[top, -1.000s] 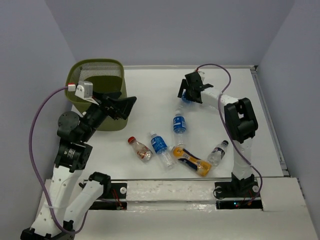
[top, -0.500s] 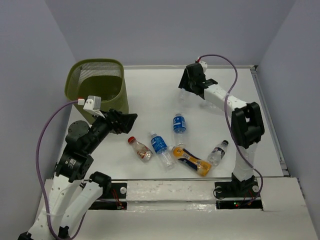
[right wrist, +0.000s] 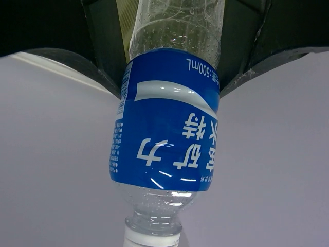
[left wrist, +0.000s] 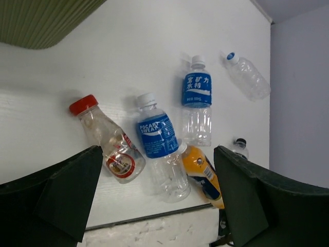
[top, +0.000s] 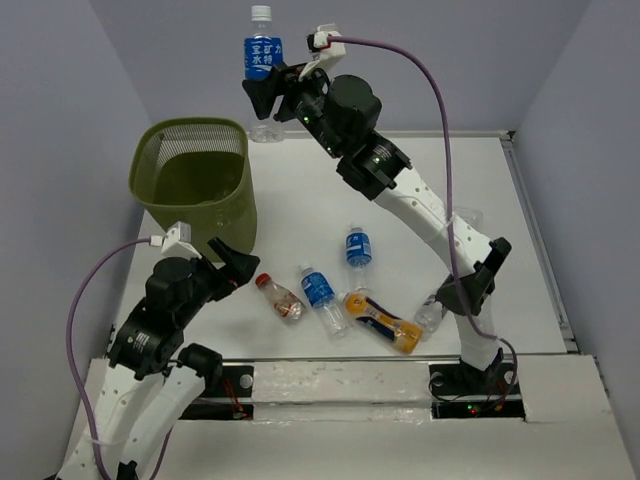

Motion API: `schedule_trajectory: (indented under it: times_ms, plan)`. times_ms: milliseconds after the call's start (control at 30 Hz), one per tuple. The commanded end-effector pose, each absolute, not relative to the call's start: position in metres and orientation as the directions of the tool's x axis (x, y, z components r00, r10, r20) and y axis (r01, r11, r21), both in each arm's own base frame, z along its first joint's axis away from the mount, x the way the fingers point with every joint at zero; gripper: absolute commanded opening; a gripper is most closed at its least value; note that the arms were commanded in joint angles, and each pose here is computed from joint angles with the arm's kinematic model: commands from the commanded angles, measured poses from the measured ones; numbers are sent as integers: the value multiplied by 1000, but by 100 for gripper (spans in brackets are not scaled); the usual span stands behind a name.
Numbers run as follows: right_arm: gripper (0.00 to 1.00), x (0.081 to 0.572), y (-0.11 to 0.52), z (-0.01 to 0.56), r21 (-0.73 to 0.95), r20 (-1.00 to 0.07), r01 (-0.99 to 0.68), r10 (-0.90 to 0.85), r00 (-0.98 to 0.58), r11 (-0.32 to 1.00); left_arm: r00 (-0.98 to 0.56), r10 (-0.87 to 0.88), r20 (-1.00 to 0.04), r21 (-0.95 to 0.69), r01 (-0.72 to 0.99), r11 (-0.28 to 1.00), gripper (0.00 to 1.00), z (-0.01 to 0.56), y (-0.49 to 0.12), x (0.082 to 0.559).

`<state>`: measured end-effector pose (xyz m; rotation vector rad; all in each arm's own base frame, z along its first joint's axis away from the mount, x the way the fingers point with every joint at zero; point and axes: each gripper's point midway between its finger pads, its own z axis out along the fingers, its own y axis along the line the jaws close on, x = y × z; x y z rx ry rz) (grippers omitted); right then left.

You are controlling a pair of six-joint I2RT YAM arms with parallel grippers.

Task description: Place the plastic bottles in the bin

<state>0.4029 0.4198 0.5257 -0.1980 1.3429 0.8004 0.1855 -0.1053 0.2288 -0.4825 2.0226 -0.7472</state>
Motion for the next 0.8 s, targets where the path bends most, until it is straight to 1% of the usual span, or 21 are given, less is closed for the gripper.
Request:
schedule_trajectory:
  times_ms: [0,33,67,133,167,200,233,333,433,533,567,600,667,700,767]
  plan:
    - [49,394,468,547,221,-895,-754,435,95,619,-680,-554,-481,-633,-168,756,99,172,-116,167]
    - [49,398,478,540,214,-891,-766,442,102,607,-707,-542,-454,-628,-177,757,99,162,-121,166]
    - [49,391,489,540,208,-884,-787,457,104,581,-728,-537,-426,-619,-199,760,99,146,-123,163]
    - [49,384,503,542,192,-860,-820,496,125,539,-756,-524,-393,-620,-203,758,99,136,-129,161]
    - [49,381,519,531,180,-860,-835,495,123,520,-758,-524,-388,-618,-207,758,99,133,-129,161]
    - [49,383,523,531,174,-851,-839,507,135,516,-761,-524,-383,-618,-211,758,99,128,-130,162]
    - [48,369,540,532,146,-829,-870,538,153,472,-759,-525,-385,-614,-215,760,99,125,-131,165]
    - [47,369,551,525,115,-811,-875,553,190,470,-755,-533,-381,-614,-224,756,99,121,-132,169]
    - [47,367,564,509,113,-817,-886,549,175,450,-742,-546,-388,-612,-236,755,99,113,-131,176]
    - [66,375,572,481,98,-861,-875,481,165,475,-744,-549,-381,-596,-257,761,99,99,-131,178]
    - [73,369,577,475,98,-870,-879,469,152,466,-745,-550,-378,-594,-260,761,99,96,-131,178]
    - [84,369,579,466,97,-885,-880,445,138,465,-747,-556,-364,-593,-274,757,99,89,-132,178]
    - [90,363,581,461,96,-895,-882,428,126,462,-741,-564,-364,-602,-275,750,99,86,-133,180]
    - [95,356,584,459,96,-902,-886,415,115,453,-735,-571,-366,-603,-280,747,99,86,-132,181]
    - [97,348,577,465,101,-909,-893,406,97,439,-717,-589,-372,-610,-289,738,99,87,-130,184]
